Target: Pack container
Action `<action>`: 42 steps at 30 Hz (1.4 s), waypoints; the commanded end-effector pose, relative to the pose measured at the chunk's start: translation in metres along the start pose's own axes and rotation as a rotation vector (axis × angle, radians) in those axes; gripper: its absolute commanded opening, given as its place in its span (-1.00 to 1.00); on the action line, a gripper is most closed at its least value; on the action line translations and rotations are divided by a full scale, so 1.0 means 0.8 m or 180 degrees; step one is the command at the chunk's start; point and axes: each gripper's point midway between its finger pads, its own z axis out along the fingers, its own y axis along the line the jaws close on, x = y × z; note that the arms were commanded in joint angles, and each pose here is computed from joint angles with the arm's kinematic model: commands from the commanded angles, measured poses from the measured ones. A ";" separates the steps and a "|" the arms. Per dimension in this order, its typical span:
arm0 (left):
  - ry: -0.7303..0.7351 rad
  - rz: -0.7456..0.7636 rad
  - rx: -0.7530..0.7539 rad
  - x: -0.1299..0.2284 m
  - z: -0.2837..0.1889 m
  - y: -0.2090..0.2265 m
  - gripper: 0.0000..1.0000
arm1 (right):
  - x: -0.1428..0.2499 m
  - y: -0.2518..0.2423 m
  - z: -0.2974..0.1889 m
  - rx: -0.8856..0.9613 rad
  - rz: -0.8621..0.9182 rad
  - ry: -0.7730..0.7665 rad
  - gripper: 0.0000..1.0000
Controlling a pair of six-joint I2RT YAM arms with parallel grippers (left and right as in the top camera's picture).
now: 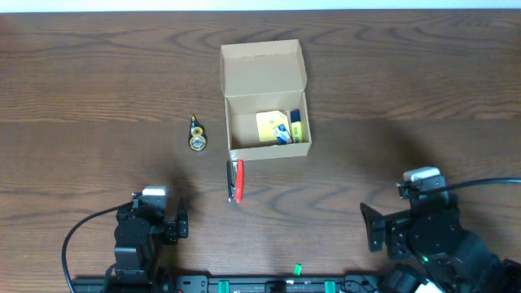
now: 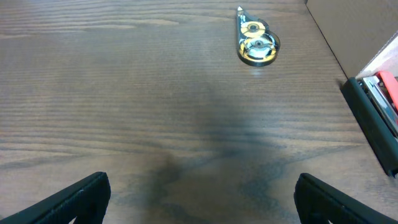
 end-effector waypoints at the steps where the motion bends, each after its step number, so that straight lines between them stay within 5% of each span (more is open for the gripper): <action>1: 0.0029 0.0049 -0.0066 0.006 0.003 0.004 0.91 | 0.007 -0.028 0.012 0.0330 0.0083 -0.0149 0.98; 12: 0.0029 0.0049 -0.0066 0.006 0.003 0.004 0.91 | 0.050 -0.043 0.099 0.0257 0.0023 -0.0702 0.99; 42: 0.0029 0.0049 -0.0066 0.006 0.003 0.004 0.91 | 0.161 -0.078 0.185 0.0388 -0.0053 -0.0350 0.98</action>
